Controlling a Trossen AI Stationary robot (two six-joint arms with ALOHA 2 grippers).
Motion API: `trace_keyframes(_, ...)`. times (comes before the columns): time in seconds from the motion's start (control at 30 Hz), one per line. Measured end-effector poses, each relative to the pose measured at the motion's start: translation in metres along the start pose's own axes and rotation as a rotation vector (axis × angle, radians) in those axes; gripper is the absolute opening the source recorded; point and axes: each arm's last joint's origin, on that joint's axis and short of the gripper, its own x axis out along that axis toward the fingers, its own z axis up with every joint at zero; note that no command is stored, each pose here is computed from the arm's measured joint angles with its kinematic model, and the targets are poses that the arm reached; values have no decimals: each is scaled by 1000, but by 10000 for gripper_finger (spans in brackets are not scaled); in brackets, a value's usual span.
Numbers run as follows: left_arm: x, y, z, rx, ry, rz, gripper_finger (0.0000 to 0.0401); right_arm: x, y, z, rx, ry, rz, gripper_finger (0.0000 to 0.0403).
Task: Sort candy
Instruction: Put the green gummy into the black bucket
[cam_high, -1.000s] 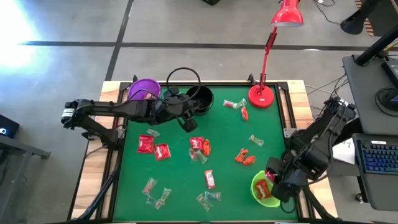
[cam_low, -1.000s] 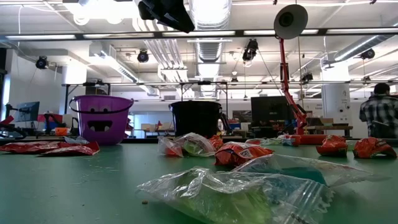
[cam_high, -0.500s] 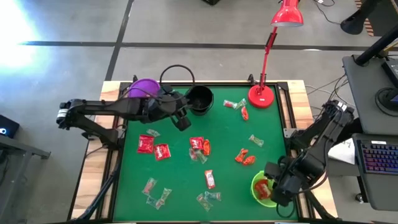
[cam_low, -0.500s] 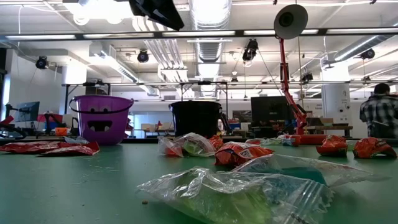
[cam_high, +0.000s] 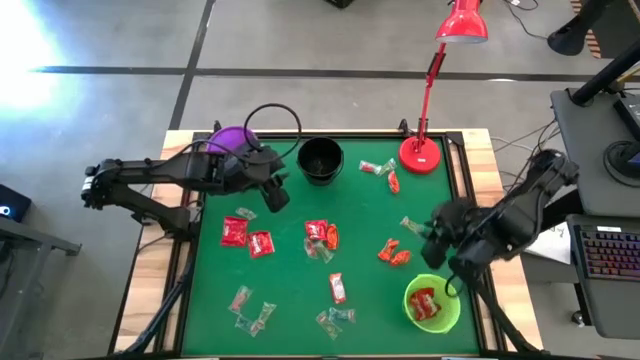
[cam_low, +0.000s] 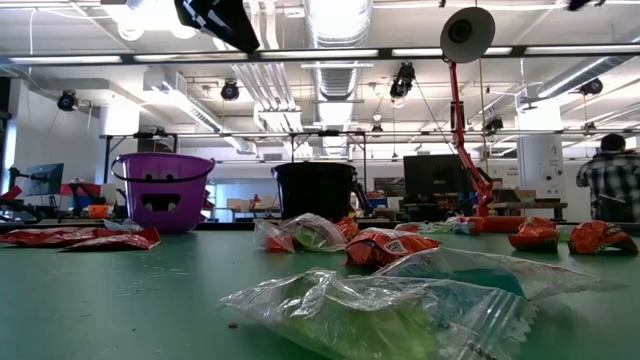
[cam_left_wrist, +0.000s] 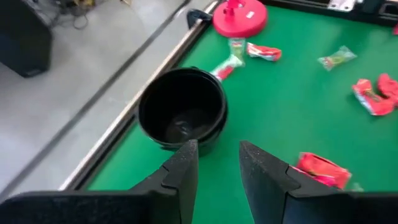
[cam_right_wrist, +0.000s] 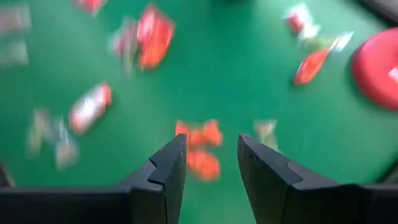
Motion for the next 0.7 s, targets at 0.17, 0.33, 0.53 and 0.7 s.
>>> trace_keyframes(0.17, 5, -3, -4, -49, 53, -35, 125, -4, -15, 16, 131, -158, -16, 135)
trace_keyframes(0.33, 12, -6, -16, -39, 200, -40, 147, -2, -20, 24, 110, -221, -52, 132)
trace_keyframes(0.53, 26, -27, -16, 92, 206, -172, 151, 2, -22, 29, 62, -223, -87, 134)
trace_keyframes(0.7, 46, -54, -18, 281, 199, -299, 151, 3, -23, 30, 60, -223, -96, 135)
